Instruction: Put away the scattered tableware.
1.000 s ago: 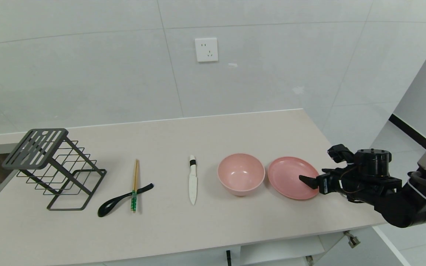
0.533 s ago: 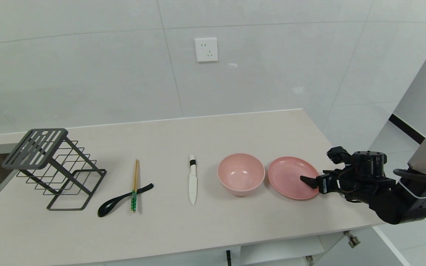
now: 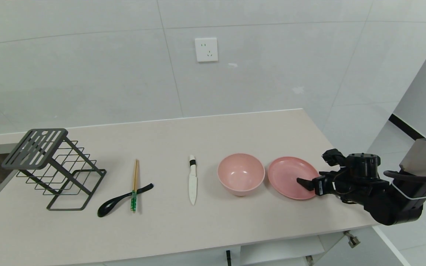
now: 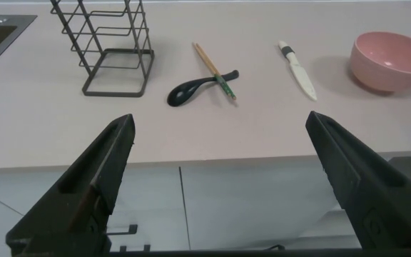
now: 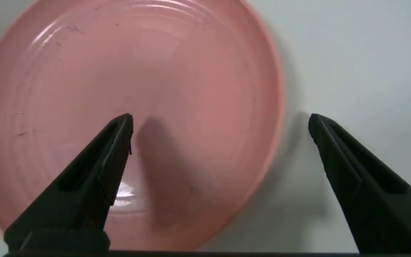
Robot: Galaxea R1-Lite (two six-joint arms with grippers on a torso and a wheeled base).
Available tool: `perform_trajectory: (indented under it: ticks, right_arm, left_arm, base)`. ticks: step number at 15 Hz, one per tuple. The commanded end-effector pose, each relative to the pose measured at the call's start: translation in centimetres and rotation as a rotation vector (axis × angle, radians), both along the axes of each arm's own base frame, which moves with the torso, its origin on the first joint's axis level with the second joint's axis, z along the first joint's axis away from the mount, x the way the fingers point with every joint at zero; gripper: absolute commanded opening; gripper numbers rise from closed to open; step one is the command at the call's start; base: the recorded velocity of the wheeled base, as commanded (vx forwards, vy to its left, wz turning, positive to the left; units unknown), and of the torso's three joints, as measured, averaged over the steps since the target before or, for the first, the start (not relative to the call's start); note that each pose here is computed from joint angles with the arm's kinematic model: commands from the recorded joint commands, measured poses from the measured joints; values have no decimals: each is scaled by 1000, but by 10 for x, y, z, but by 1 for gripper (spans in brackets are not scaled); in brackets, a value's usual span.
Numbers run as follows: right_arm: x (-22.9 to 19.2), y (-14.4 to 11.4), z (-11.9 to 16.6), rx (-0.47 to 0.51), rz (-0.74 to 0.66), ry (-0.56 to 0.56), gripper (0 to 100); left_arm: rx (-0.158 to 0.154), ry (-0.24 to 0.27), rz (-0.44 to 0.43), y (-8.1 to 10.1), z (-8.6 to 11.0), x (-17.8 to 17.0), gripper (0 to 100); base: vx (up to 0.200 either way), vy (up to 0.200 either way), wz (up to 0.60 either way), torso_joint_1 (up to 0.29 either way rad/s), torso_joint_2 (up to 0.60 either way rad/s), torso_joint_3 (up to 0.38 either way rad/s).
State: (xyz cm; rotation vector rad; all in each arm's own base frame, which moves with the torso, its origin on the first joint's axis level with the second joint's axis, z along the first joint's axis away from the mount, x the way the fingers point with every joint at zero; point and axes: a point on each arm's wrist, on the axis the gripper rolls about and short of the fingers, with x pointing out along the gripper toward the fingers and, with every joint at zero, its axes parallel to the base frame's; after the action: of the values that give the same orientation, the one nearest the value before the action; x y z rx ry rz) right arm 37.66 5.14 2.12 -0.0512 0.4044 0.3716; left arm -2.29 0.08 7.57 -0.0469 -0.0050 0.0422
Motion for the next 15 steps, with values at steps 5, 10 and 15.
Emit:
perform_trajectory:
  ticks: [5,10,15]
  right_arm:
    - [-1,11,-3,2,38,-1,100]
    - [0,11,-7,4,36,-4,0]
    - [4,-11,-28,-9,-33,47,0]
  left_arm:
    - [-1,1,1,0,0,0,100]
    - [-1,1,1,0,0,0,100]
    - [1,1,1,0,0,0,100]
  base:
    - [0,0,0,0,0,0]
    - [0,0,0,0,0,0]
    - [0,0,0,0,0,0]
